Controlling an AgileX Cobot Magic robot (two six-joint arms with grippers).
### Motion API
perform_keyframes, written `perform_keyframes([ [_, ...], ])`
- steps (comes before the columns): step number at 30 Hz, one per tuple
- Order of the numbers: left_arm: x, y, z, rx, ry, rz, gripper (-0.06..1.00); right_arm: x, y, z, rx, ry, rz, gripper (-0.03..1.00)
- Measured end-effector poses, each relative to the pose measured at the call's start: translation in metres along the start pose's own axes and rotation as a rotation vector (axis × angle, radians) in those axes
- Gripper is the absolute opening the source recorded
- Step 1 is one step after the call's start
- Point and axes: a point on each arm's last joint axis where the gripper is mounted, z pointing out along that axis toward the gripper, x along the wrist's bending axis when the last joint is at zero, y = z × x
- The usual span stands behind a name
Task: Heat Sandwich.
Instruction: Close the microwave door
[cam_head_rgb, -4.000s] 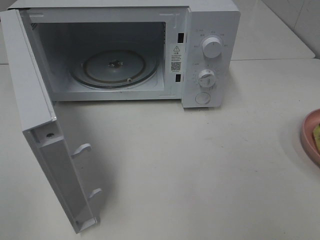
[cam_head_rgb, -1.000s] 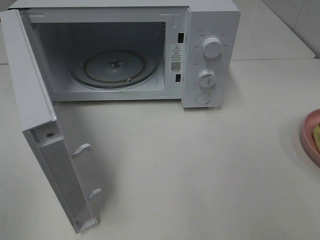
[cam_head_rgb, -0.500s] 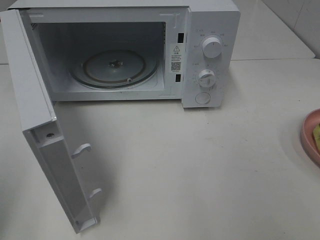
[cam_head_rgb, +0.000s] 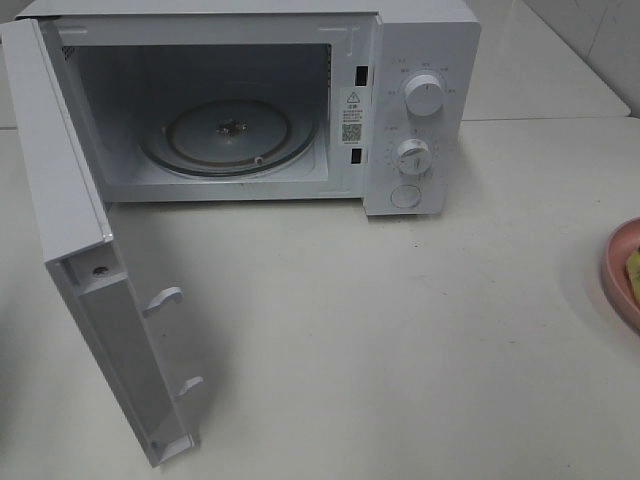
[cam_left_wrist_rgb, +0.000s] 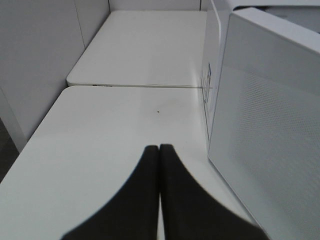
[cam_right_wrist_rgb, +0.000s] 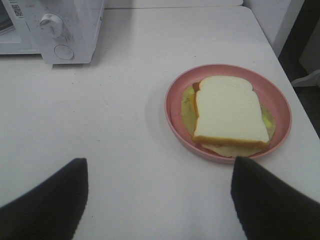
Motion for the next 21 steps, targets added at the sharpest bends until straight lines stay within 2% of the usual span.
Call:
perform_keyframes([
  [4, 0.001, 0.0, 0.017, -0.033, 0.01, 0.004, 0.0, 0.0, 0.0, 0.0, 0.0, 0.0, 0.0, 0.76],
  [8, -0.001, -0.006, 0.035, -0.036, -0.001, 0.05, 0.0, 0.0, 0.0, 0.0, 0.0, 0.0, 0.0, 0.76],
  [9, -0.003, -0.008, 0.043, -0.047, -0.023, 0.08, 0.0, 0.0, 0.0, 0.0, 0.0, 0.0, 0.0, 0.76],
  [12, -0.005, -0.01, 0.048, -0.056, -0.047, 0.086, 0.0, 0.0, 0.0, 0.0, 0.0, 0.0, 0.0, 0.76],
  [16, -0.013, -0.015, 0.058, -0.072, -0.134, 0.064, 0.0, 0.0, 0.0, 0.0, 0.0, 0.0, 0.0, 0.76],
  [17, -0.013, -0.015, 0.058, -0.072, -0.134, 0.064, 0.0, 0.0, 0.0, 0.0, 0.0, 0.0, 0.0, 0.76],
  [18, -0.017, -0.016, 0.061, -0.083, -0.176, 0.067, 0.0, 0.0, 0.0, 0.0, 0.0, 0.0, 0.0, 0.76],
  [21, -0.023, -0.019, 0.066, -0.093, -0.243, 0.064, 0.0, 0.0, 0.0, 0.0, 0.0, 0.0, 0.0, 0.76],
])
